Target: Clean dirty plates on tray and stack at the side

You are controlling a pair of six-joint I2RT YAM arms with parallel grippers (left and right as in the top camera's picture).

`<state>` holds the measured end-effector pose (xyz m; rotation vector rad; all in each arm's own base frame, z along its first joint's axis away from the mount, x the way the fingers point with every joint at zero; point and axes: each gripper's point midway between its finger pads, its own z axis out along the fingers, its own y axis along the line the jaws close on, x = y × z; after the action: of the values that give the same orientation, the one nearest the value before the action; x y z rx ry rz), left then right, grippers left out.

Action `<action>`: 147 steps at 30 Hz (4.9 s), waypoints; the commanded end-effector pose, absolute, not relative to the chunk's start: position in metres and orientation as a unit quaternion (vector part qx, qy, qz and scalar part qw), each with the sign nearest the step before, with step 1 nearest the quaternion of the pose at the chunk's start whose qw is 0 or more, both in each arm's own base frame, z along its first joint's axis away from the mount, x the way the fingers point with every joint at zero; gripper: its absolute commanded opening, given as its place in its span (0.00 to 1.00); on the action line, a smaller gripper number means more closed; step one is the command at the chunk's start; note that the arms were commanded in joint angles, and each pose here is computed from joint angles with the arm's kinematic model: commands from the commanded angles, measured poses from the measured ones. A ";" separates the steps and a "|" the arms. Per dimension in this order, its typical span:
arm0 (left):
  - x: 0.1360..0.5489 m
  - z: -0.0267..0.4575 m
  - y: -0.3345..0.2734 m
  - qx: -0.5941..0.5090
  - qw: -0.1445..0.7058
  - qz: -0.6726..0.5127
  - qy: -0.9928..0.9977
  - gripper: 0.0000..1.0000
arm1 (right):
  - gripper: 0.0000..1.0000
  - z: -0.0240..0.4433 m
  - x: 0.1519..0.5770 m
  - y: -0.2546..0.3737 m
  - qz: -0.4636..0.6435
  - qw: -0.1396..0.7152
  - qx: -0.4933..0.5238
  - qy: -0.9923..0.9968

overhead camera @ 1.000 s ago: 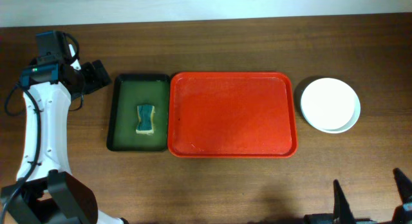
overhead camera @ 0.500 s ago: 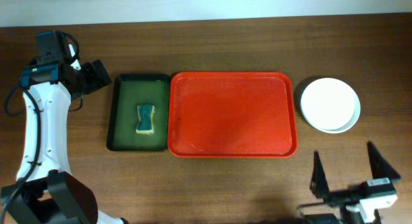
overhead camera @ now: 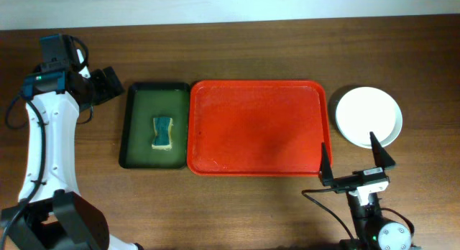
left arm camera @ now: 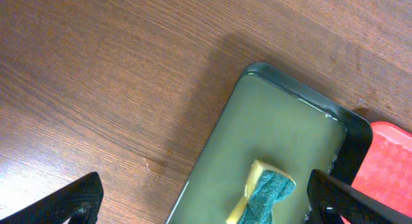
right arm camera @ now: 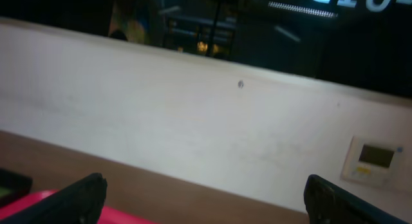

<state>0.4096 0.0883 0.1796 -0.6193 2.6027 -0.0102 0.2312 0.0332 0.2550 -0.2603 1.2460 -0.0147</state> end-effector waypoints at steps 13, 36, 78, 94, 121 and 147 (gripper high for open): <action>0.411 0.180 0.091 -0.234 0.231 -0.008 0.944 0.99 | 0.98 0.157 0.246 0.014 0.043 0.680 -0.009 0.732; 0.411 0.180 0.091 -0.234 0.231 -0.008 0.944 0.99 | 0.99 0.157 0.246 0.015 0.044 0.679 -0.010 0.732; 0.231 0.377 0.001 -0.119 0.489 -0.066 0.861 0.99 | 0.99 0.157 0.246 0.015 0.044 0.679 -0.010 0.732; 0.234 0.282 -0.011 -0.078 0.700 -0.119 0.700 0.99 | 0.99 0.157 0.246 0.015 0.044 0.679 -0.010 0.732; 0.246 0.156 0.003 -0.005 0.678 0.004 0.735 0.99 | 0.99 0.157 0.246 0.015 0.044 0.679 -0.010 0.733; 0.246 0.156 0.003 0.000 0.678 0.009 0.735 0.99 | 0.99 0.157 0.246 0.015 0.044 0.679 -0.010 0.733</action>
<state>0.2460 0.0053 0.1575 -0.0243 1.6487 0.0207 0.2458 0.0151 0.1593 -0.0293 1.6409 0.0978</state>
